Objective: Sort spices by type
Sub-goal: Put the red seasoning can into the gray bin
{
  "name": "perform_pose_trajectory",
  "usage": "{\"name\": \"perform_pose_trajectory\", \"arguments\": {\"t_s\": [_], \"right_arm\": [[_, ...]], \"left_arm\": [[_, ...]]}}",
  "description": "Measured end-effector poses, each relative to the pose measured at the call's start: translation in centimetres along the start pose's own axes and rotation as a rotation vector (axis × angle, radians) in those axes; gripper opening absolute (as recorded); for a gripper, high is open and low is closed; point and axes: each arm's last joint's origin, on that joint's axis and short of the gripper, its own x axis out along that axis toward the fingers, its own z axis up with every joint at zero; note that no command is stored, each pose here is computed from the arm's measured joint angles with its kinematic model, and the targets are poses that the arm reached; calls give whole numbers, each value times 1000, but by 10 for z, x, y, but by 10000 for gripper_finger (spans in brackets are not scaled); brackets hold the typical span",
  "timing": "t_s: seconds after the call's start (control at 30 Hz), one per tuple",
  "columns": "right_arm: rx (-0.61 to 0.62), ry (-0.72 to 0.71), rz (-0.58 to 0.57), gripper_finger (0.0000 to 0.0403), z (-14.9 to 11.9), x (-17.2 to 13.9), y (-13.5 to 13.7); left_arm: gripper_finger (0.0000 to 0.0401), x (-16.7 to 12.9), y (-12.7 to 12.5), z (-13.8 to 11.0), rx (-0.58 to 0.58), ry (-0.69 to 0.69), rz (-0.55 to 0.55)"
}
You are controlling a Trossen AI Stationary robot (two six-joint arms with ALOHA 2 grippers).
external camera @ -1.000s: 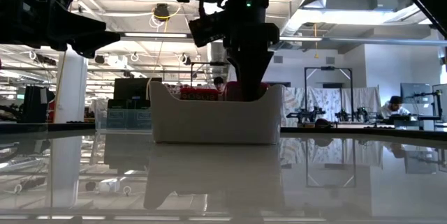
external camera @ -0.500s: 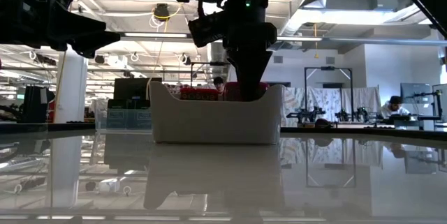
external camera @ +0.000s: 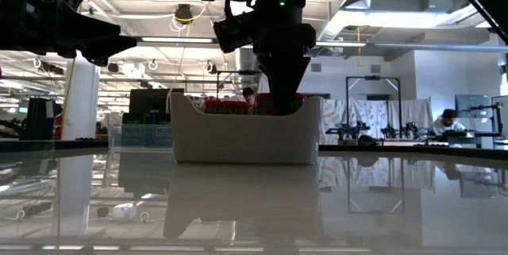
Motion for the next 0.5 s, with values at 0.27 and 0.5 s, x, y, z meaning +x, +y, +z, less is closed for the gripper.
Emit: {"name": "perform_pose_trajectory", "arguments": {"t_s": [0.27,0.5], "right_arm": [[0,0,0,303,0,0,0],[13,-24,3,312,-3,-27,-6]], "left_arm": [[222,0,0,0,0,0,0],[222,0,0,0,0,0,0]]}}
